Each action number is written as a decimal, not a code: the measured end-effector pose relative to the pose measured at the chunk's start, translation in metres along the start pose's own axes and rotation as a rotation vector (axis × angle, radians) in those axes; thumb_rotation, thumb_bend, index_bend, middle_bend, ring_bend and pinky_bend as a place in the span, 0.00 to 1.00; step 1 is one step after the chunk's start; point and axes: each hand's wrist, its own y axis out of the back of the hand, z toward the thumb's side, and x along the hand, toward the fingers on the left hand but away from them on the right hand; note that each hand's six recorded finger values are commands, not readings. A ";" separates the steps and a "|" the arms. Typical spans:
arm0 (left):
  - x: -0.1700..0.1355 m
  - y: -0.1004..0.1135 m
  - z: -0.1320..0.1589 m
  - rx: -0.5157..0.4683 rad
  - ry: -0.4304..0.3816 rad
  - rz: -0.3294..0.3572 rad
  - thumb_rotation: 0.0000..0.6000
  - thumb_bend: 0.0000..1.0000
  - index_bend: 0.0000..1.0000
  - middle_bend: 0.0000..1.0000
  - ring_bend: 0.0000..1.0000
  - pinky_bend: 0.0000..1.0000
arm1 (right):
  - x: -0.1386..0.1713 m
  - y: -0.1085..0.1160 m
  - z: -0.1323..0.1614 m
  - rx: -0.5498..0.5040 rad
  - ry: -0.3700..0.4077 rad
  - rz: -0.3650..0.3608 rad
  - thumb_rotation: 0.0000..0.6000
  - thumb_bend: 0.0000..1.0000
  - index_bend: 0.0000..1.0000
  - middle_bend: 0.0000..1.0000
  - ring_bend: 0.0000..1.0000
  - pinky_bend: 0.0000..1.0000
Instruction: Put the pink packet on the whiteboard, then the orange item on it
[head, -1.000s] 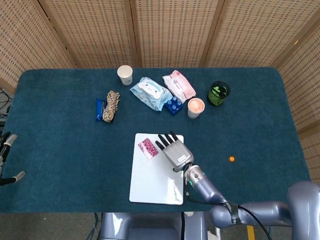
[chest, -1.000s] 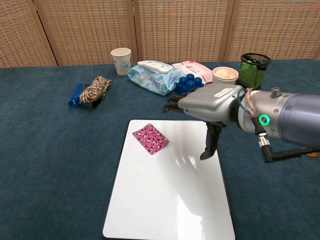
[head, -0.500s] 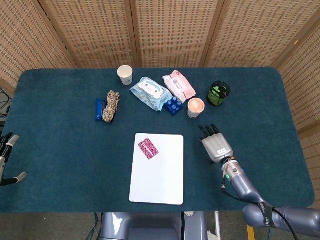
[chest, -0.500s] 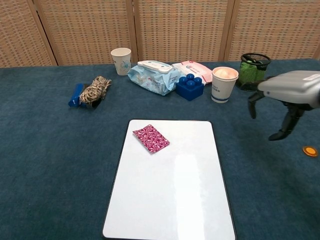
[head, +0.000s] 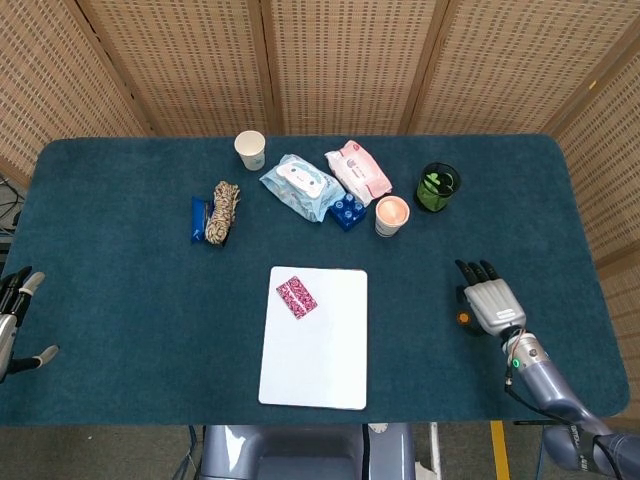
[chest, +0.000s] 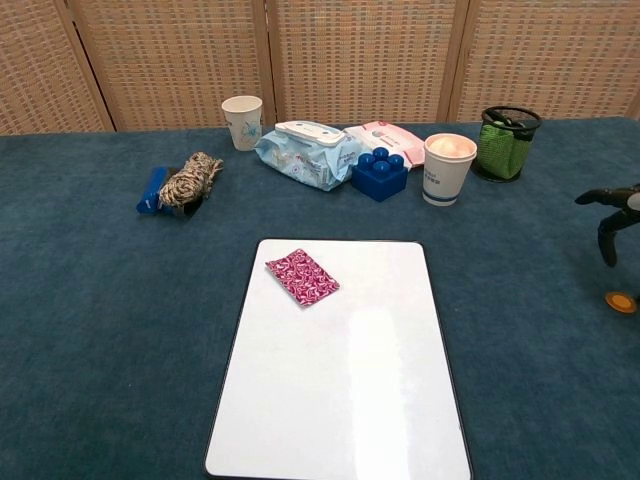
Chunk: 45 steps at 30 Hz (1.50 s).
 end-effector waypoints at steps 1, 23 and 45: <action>0.000 0.000 0.000 0.000 -0.001 0.000 1.00 0.00 0.00 0.00 0.00 0.00 | 0.001 -0.004 -0.002 -0.002 -0.001 0.003 1.00 0.26 0.44 0.00 0.00 0.00; 0.000 0.000 0.000 -0.008 -0.004 -0.004 1.00 0.00 0.00 0.00 0.00 0.00 | -0.011 -0.025 -0.007 0.005 -0.007 0.027 1.00 0.34 0.44 0.00 0.00 0.00; 0.000 0.000 0.000 -0.011 0.000 -0.007 1.00 0.00 0.00 0.00 0.00 0.00 | -0.012 -0.035 -0.006 0.014 -0.007 0.051 1.00 0.34 0.44 0.00 0.00 0.00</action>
